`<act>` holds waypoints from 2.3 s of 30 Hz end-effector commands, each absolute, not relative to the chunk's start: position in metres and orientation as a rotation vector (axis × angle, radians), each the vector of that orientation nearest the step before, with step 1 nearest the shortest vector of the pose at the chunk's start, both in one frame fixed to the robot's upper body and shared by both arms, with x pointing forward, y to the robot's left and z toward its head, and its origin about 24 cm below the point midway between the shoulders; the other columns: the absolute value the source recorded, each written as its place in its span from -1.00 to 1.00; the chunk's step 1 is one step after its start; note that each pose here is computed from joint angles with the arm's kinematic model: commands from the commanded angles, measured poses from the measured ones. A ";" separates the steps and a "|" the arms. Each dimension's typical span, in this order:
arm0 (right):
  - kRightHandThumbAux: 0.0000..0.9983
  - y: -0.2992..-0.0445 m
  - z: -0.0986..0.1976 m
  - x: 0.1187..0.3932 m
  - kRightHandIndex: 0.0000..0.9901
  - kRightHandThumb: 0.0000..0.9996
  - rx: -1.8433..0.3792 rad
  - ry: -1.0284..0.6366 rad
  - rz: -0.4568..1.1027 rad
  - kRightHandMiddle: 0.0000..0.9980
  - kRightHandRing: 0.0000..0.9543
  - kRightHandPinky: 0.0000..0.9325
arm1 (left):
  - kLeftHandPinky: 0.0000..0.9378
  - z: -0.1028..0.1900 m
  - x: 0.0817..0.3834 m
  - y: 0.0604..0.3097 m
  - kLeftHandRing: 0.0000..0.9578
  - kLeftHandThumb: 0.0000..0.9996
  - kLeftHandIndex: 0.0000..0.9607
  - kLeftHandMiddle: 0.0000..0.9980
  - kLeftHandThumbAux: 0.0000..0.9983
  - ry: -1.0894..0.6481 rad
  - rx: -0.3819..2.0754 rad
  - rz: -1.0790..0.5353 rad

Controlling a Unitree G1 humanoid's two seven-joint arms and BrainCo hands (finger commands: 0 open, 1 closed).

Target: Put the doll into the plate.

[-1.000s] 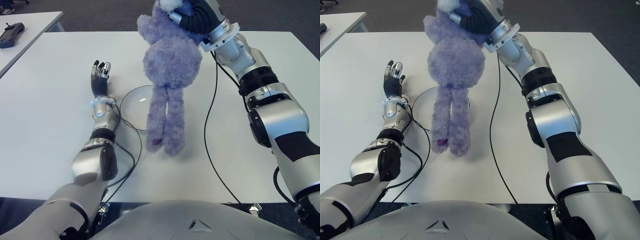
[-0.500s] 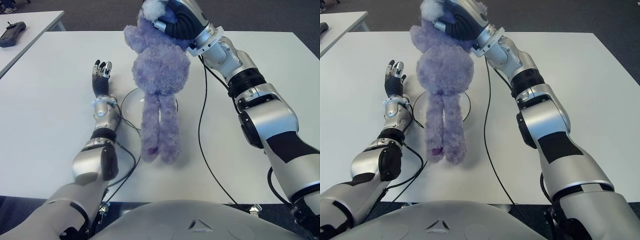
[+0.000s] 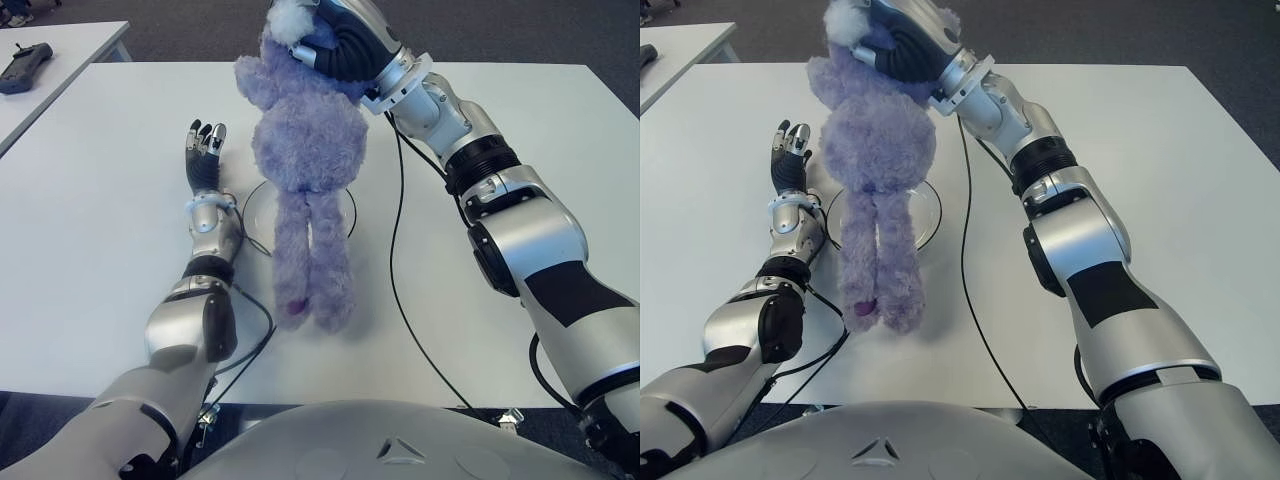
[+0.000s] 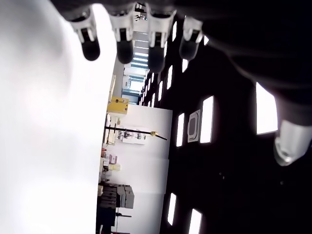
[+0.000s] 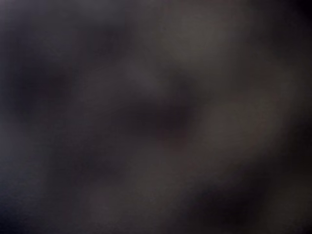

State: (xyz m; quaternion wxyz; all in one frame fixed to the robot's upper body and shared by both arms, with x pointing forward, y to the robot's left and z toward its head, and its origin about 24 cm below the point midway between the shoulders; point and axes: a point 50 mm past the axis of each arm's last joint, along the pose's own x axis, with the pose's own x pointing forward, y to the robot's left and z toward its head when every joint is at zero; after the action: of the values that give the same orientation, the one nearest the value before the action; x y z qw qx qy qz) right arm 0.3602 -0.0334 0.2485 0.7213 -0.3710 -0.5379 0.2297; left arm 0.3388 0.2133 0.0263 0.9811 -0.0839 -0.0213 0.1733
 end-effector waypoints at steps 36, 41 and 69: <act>0.43 -0.018 0.163 0.351 -0.11 0.41 -0.645 -0.876 0.710 0.63 0.69 0.68 | -1.00 -0.093 0.240 0.173 -0.85 -1.00 -0.95 -0.76 -0.01 0.450 -0.225 0.393; 0.44 -0.018 0.149 0.349 -0.11 0.40 -0.651 -0.836 0.700 0.61 0.66 0.64 | -1.00 -0.094 0.240 0.173 -0.85 -1.00 -0.94 -0.75 0.00 0.450 -0.228 0.396; 0.44 -0.027 0.106 0.351 -0.11 0.41 -0.680 -0.639 0.617 0.70 0.73 0.77 | -1.00 -0.093 0.240 0.170 -0.84 -1.00 -0.94 -0.74 0.02 0.440 -0.224 0.395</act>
State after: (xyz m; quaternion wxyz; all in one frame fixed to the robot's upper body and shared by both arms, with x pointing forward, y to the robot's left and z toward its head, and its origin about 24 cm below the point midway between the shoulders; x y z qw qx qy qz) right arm 0.3523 -0.0210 0.1332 0.8256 -0.3139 -0.3584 0.3022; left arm 0.3393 0.2094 0.0266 0.9824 -0.0722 -0.0214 0.1709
